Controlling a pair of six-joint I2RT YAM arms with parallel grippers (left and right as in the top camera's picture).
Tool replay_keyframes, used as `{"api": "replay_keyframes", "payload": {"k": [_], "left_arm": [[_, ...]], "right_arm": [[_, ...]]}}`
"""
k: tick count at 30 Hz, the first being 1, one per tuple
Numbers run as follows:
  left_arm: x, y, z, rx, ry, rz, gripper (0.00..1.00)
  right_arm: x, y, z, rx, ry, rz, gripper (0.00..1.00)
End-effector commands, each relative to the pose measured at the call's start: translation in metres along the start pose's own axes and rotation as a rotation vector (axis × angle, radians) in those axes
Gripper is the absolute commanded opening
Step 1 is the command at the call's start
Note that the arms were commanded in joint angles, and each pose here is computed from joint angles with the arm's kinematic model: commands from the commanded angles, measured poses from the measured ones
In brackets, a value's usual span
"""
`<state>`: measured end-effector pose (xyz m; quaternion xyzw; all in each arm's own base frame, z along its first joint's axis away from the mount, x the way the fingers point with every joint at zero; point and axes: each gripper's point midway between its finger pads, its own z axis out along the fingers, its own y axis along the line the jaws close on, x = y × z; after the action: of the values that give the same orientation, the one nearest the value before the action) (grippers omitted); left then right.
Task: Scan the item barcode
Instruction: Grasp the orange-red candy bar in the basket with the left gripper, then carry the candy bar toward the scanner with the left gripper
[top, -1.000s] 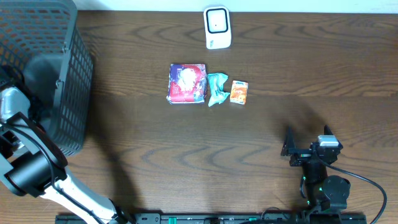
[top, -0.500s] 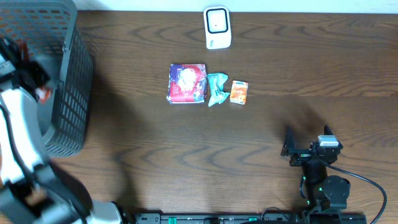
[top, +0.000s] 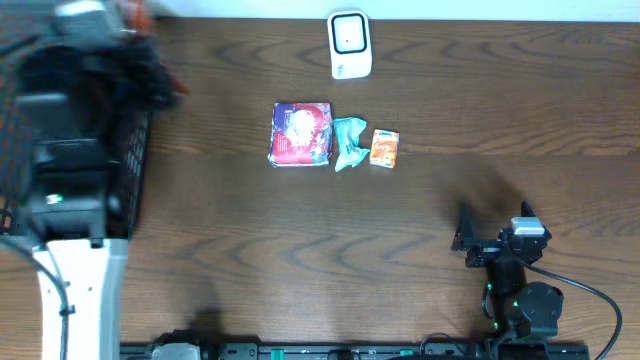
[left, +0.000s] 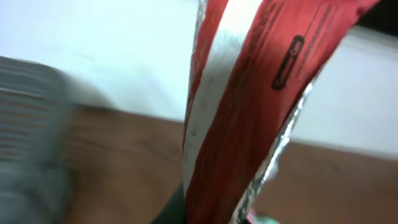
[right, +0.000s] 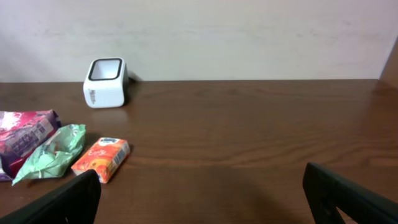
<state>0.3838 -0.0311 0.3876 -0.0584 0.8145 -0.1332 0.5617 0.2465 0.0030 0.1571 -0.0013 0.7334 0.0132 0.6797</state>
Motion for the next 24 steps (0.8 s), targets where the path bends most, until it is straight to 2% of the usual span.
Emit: {"api": "replay_keyframes", "payload": {"k": [1, 4, 6, 11, 18, 24], "left_arm": [[0.04, -0.052, 0.017, 0.123, 0.138, 0.028, 0.07], [0.083, -0.074, 0.033, 0.133, 0.277, 0.069, 0.07], [0.108, -0.07, 0.05, 0.051, 0.338, 0.11, 0.07], [0.15, -0.037, 0.1, -0.202, 0.407, 0.208, 0.07], [0.219, 0.005, 0.156, -0.395, 0.535, 0.296, 0.07], [0.258, 0.031, 0.175, -0.543, 0.562, 0.218, 0.07]], "right_arm": [[0.001, 0.0, 0.0, 0.0, 0.002, 0.013, 0.99], [0.001, 0.0, 0.0, 0.0, 0.002, 0.013, 0.99], [0.001, 0.0, 0.0, 0.0, 0.002, 0.013, 0.99], [0.001, 0.0, 0.0, 0.0, 0.002, 0.013, 0.99], [0.001, 0.0, 0.0, 0.0, 0.002, 0.013, 0.99], [0.001, 0.0, 0.0, 0.0, 0.002, 0.013, 0.99]]}}
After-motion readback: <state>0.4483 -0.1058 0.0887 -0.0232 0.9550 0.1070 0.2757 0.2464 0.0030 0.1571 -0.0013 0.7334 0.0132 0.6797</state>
